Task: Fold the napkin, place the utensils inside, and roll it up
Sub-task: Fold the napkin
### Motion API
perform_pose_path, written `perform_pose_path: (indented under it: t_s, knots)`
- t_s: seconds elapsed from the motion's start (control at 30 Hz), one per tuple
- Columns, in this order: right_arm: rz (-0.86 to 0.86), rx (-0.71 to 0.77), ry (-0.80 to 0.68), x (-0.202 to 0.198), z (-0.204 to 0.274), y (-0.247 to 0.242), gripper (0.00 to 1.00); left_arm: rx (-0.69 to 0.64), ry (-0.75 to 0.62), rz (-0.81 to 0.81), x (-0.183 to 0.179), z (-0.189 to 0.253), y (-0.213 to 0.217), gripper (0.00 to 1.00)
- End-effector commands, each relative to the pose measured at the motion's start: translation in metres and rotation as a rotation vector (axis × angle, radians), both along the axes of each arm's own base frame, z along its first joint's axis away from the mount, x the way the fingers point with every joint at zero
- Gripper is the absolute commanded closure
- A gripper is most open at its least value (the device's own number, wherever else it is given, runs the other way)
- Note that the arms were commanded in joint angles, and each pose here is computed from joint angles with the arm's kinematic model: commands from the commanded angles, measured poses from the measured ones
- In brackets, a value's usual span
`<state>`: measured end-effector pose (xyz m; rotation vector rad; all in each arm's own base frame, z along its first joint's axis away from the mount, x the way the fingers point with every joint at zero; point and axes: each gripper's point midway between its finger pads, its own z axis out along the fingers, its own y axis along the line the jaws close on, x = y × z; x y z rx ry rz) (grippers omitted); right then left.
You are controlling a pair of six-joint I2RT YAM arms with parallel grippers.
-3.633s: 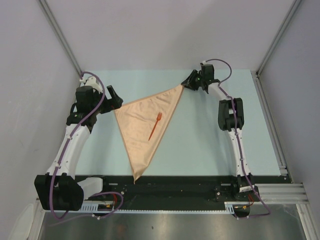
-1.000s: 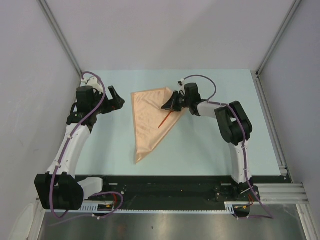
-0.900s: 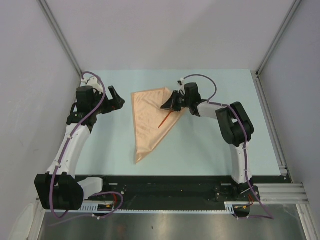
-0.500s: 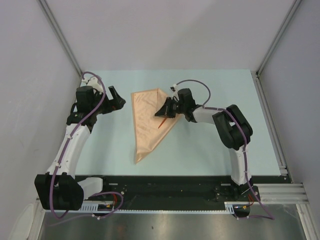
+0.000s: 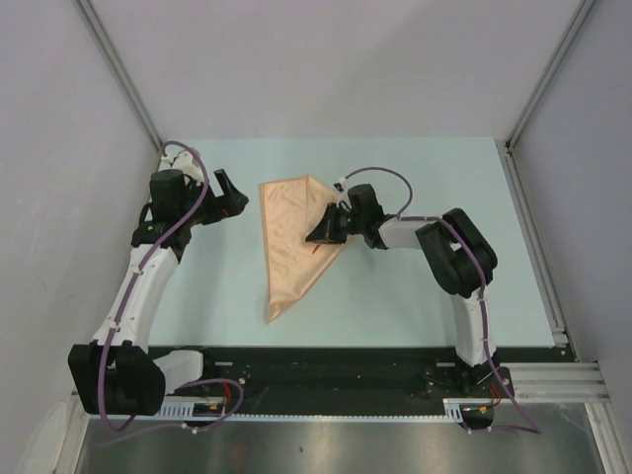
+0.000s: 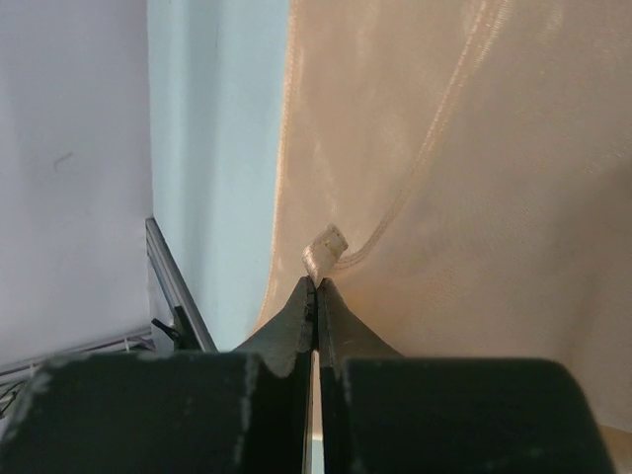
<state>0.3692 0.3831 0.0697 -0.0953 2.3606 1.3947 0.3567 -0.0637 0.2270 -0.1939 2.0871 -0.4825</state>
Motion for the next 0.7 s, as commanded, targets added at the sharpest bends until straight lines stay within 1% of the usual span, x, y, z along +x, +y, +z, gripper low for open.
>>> perform_pose_path:
  t_s: [0.0, 0.53, 0.6, 0.63, 0.67]
  knots:
    - [0.017, 0.001, -0.047, -0.006, 0.009, -0.001, 1.00, -0.026, -0.061, -0.010, 0.001, 0.017, -0.002, 0.00]
    - [0.043, -0.031, -0.047, -0.026, -0.001, -0.009, 1.00, -0.046, -0.055, -0.024, 0.001, 0.015, -0.006, 0.00]
    - [0.061, -0.040, -0.064, -0.029, 0.001, -0.008, 0.95, -0.049, -0.049, -0.026, 0.002, 0.013, -0.007, 0.00]
    - [0.070, -0.050, -0.066, -0.032, 0.001, -0.008, 0.90, -0.050, -0.047, -0.027, 0.002, 0.013, -0.007, 0.00]
    - [0.076, -0.056, -0.075, -0.033, 0.002, -0.008, 0.74, -0.049, -0.049, -0.026, 0.002, 0.013, -0.007, 0.00]
